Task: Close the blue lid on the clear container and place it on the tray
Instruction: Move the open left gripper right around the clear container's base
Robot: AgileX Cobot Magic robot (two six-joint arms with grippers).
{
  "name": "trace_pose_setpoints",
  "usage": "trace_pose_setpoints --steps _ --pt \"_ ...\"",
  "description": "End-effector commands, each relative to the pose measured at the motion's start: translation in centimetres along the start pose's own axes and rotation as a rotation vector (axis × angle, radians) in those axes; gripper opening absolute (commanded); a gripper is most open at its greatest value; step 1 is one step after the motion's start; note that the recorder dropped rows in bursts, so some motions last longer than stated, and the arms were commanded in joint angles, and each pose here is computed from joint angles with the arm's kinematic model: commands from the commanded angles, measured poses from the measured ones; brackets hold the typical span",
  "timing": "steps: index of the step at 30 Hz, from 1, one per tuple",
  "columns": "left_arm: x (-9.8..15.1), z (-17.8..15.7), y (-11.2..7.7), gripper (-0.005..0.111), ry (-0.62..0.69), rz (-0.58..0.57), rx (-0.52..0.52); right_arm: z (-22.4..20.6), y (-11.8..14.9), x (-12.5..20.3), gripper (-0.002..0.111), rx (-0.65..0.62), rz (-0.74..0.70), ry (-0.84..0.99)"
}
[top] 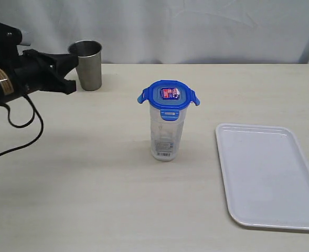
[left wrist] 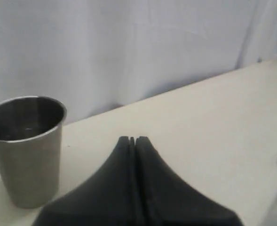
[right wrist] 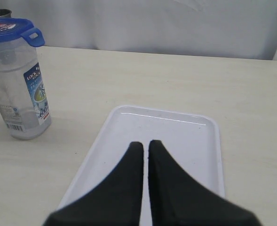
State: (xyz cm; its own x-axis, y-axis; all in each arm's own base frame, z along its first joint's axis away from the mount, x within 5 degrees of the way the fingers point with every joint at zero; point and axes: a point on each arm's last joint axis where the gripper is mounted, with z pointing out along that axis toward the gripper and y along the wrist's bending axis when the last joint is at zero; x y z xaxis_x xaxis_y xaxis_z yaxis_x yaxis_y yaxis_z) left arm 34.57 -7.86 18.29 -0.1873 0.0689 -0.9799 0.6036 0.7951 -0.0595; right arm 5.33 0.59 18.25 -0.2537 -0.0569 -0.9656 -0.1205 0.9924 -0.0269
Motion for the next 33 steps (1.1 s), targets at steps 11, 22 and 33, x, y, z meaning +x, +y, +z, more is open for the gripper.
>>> trace_pose_setpoints --steps 11,22,33 --pt "7.9 -0.4 -1.7 0.001 0.063 0.138 0.535 0.0 0.0 0.1 0.004 0.005 0.007 -0.003" --pt "10.5 4.7 -4.4 0.099 0.028 0.231 0.53 0.0 0.0 0.1 0.004 0.005 0.007 -0.003" --pt "9.7 6.0 -7.0 0.104 -0.038 0.243 0.568 0.0 0.0 0.1 0.004 0.005 0.007 -0.003"
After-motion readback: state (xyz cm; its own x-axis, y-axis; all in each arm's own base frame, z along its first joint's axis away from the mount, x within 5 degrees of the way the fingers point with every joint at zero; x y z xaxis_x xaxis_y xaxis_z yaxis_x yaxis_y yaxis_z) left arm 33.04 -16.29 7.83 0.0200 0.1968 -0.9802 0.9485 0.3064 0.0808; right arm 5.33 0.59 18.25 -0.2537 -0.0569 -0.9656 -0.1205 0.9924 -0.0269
